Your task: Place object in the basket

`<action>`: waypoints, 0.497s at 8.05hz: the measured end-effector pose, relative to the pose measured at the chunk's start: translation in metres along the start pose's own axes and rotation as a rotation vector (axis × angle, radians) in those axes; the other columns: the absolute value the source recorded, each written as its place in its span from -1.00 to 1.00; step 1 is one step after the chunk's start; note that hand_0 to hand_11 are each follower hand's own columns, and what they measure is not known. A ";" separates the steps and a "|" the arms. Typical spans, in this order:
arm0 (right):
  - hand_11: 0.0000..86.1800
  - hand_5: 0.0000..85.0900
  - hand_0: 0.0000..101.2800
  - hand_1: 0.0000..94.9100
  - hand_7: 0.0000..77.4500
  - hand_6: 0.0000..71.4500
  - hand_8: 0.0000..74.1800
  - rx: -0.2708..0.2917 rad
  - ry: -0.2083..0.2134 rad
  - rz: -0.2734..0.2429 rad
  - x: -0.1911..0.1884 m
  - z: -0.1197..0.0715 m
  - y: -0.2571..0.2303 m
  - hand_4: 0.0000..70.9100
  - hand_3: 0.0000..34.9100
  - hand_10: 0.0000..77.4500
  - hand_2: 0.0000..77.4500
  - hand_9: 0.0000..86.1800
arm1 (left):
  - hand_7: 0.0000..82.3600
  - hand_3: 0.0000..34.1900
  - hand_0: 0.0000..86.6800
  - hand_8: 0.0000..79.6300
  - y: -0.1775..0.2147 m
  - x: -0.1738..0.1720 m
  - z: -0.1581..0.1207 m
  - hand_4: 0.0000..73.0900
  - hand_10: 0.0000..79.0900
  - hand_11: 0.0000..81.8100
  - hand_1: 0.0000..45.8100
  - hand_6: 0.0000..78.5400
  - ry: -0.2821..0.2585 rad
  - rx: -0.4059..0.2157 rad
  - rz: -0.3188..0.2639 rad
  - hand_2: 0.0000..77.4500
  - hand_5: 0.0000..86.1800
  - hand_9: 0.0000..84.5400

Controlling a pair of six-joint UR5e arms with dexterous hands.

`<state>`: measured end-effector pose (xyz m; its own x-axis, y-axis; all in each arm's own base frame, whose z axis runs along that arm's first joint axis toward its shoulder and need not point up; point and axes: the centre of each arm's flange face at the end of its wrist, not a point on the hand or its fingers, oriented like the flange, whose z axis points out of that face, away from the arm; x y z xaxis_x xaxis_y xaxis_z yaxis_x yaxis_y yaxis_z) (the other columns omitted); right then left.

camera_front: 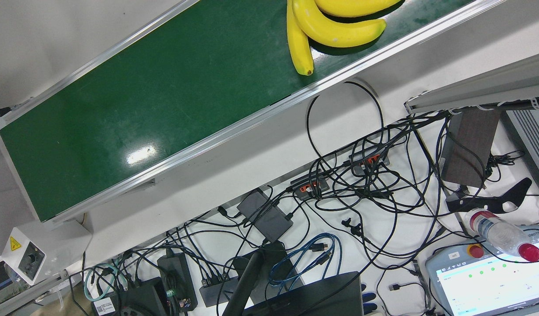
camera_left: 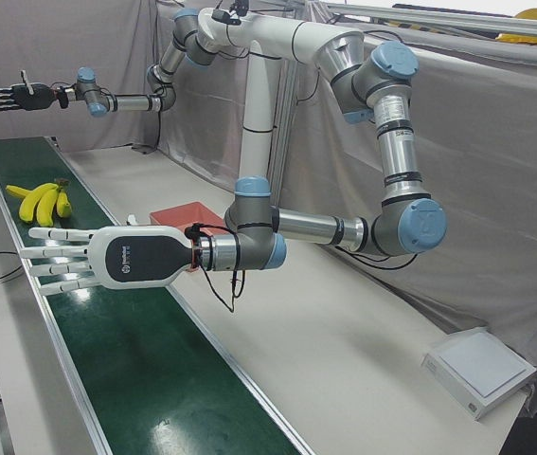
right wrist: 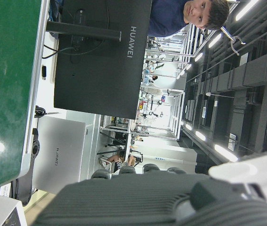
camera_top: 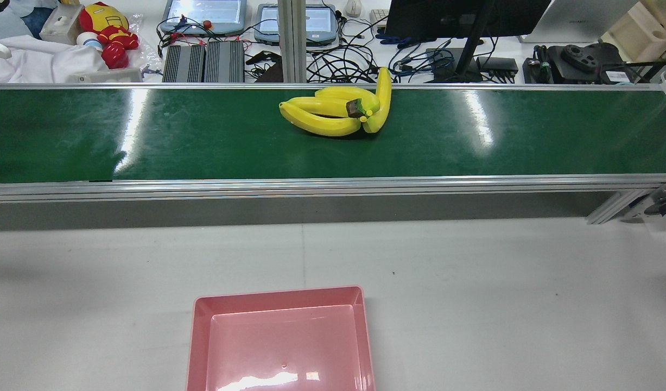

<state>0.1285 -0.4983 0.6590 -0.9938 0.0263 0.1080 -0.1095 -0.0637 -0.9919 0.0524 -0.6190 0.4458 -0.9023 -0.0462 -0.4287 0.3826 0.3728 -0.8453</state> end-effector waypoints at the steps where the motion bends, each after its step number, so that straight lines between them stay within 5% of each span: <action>1: -1.00 -1.00 -1.00 -1.00 -0.99 -1.00 -1.00 0.000 0.000 0.000 0.000 0.000 0.000 -1.00 -1.00 -1.00 -0.99 -1.00 | -0.93 -0.61 0.36 -0.86 0.007 -0.001 0.006 -0.81 -0.94 -0.85 -0.29 -0.99 -0.001 -0.010 0.025 -0.99 -0.77 -0.81; 4: -1.00 -1.00 -1.00 -1.00 -0.99 -1.00 -1.00 -0.001 0.000 0.001 0.000 0.000 0.000 -1.00 -1.00 -1.00 -0.99 -1.00 | -0.93 -0.60 0.33 -0.88 0.023 -0.020 0.014 -0.81 -0.94 -0.85 -0.38 -1.00 -0.032 -0.027 0.041 -0.99 -0.89 -0.86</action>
<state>0.1285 -0.4984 0.6587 -0.9939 0.0261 0.1073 -0.1087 -0.0631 -0.9921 0.0822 -0.6228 0.4305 -0.8789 -0.0600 -0.4732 0.4131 0.4003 -0.8180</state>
